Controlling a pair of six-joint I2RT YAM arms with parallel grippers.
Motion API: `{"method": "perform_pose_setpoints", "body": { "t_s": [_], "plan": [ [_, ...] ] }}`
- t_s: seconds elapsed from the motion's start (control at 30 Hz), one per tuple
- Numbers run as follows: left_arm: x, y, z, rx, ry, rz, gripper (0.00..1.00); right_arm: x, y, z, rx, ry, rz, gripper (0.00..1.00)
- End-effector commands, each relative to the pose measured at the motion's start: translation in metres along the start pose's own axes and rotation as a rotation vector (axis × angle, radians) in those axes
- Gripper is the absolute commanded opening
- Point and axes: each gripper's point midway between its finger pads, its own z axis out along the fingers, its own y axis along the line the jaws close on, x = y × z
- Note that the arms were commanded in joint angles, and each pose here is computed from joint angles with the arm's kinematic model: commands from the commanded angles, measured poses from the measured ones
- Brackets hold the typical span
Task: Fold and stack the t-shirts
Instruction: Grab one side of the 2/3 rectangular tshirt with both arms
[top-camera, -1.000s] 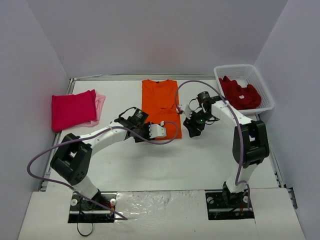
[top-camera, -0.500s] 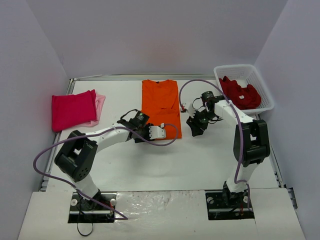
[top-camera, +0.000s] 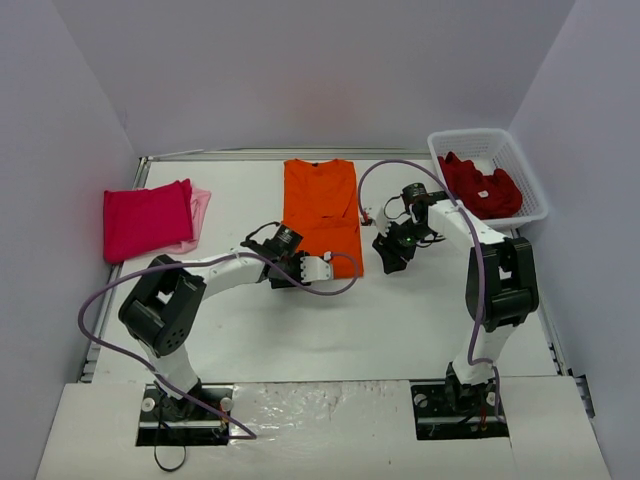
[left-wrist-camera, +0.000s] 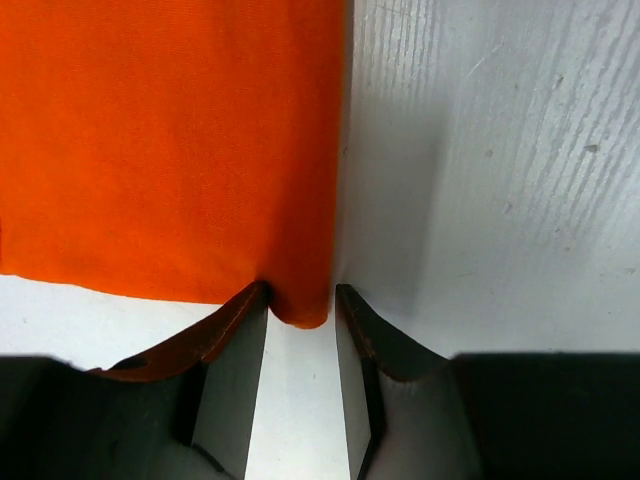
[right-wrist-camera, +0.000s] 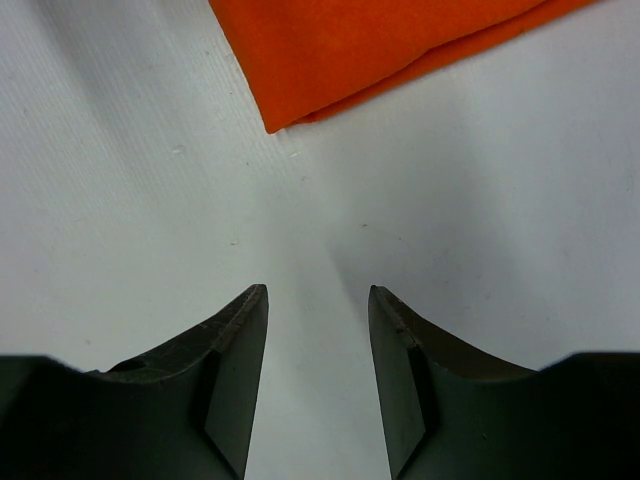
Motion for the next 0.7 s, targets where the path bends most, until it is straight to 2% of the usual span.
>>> {"method": "perform_pose_setpoints", "body": {
  "t_s": [0.0, 0.07, 0.13, 0.23, 0.3, 0.53, 0.67],
  "plan": [
    [0.004, -0.01, 0.004, 0.047, 0.021, 0.01, 0.32, 0.0, 0.002, -0.004, -0.011, 0.002, 0.016, 0.41],
    [0.006, -0.01, 0.006, 0.049, 0.025, 0.006, 0.31, 0.0, 0.002, -0.005, -0.01, 0.003, 0.015, 0.41],
    [0.007, -0.012, 0.005, 0.056, 0.029, 0.007, 0.24, 0.0, 0.001, -0.005, -0.007, 0.005, 0.015, 0.41],
    [0.009, -0.014, 0.004, 0.06, 0.036, 0.002, 0.06, -0.001, 0.001, -0.007, -0.002, 0.001, 0.013, 0.41],
    [0.011, -0.015, 0.004, 0.065, 0.041, -0.005, 0.03, -0.002, 0.001, -0.008, 0.0, -0.003, 0.015, 0.41],
    [0.006, -0.019, -0.007, 0.095, 0.014, -0.03, 0.03, -0.004, 0.001, -0.014, 0.015, -0.008, 0.005, 0.41],
    [0.0, -0.016, -0.017, 0.127, -0.039, -0.085, 0.02, -0.012, 0.009, -0.022, 0.011, -0.054, -0.063, 0.4]
  ]
}}
